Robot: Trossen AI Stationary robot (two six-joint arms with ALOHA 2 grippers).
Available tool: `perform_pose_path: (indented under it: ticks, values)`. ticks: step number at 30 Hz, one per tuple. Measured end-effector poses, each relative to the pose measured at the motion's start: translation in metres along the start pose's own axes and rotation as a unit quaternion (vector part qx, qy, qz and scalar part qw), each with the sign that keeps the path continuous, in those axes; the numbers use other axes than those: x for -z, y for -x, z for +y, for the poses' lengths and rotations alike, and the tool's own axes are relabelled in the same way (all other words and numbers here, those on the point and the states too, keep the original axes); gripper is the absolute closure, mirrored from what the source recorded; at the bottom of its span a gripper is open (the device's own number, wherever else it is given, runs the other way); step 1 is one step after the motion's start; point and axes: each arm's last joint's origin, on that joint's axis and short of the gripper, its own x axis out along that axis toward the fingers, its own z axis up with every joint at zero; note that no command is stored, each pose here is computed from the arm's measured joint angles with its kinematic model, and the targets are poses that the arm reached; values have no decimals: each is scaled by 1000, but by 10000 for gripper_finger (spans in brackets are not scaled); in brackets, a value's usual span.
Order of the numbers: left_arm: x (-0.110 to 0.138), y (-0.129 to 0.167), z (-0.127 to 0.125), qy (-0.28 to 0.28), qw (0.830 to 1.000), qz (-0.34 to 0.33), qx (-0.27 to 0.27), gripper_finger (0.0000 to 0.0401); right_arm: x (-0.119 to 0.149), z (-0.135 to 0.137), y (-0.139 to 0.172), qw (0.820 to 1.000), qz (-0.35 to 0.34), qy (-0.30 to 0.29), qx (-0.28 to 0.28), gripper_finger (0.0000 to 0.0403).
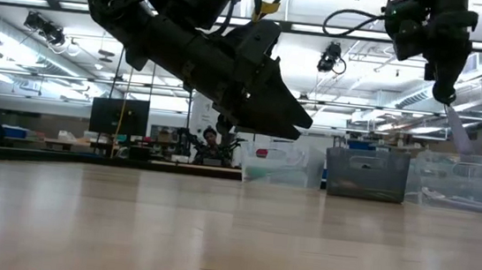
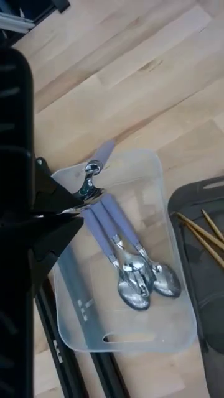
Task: Sort silverware by color (type)
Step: Put the purple spoon into the right transparent bin
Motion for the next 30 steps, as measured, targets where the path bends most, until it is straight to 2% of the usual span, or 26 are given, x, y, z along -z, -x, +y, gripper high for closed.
perform_pose_path:
  ticks: [2,6,8,15,19,25,30]
  values:
    - [0,0,0,0,1000,0,0,218,1,-4,1,1000,-5,0,-8,385]
    - [0,0,0,-1,1000,1,0,218,2,-7,5,997,-37,15,-69,385]
    - [0,0,0,-1,1000,2,-1,218,1,-8,9,995,-52,23,-77,385]
    - [1,0,0,-1,1000,3,-1,218,2,-15,29,997,-52,-26,49,385]
    - [1,0,0,-1,1000,3,-1,218,2,-15,32,995,-54,-50,69,385]
    - [1,0,1,-1,1000,3,-2,218,-4,-20,28,985,-19,-95,141,385]
    - [1,0,1,-1,1000,3,-2,218,-15,-21,16,981,2,-108,159,385]
